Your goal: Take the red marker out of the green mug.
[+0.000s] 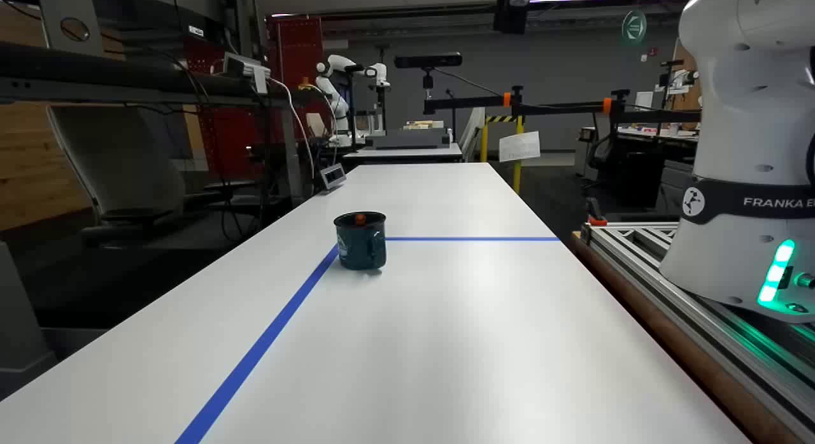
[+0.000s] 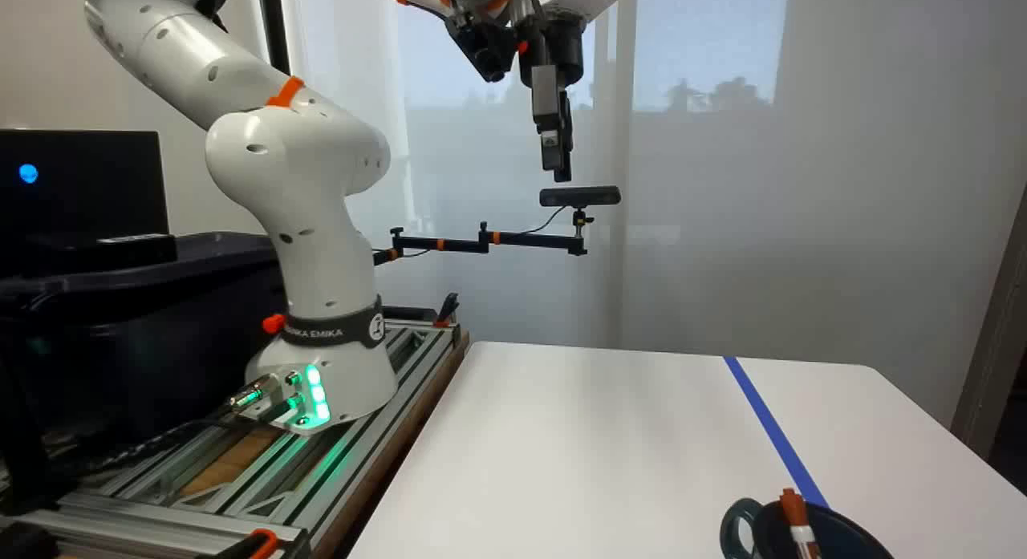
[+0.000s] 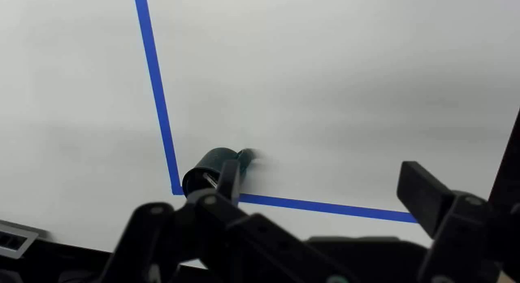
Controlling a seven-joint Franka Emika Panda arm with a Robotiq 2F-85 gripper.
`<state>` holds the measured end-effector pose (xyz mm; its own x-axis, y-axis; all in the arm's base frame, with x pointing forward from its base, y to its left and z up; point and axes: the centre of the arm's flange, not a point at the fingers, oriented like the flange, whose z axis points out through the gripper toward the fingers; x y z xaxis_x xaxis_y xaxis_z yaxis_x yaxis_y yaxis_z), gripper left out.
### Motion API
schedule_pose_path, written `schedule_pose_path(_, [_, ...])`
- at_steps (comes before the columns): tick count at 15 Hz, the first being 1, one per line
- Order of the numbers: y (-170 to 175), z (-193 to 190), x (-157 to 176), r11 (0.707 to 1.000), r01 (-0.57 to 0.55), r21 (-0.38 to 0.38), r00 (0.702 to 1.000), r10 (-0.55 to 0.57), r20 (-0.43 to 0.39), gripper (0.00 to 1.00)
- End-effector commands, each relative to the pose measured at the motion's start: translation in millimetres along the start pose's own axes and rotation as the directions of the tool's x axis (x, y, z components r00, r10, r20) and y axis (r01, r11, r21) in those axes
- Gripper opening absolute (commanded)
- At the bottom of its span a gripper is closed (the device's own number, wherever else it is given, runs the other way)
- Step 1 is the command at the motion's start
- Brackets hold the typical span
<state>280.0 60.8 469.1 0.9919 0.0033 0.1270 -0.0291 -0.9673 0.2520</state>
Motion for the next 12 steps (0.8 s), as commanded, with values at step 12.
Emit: schedule_pose_path(12, [34.4,37.9,41.9,0.975,-0.194,0.111,0.98,0.189,0.057,1.0])
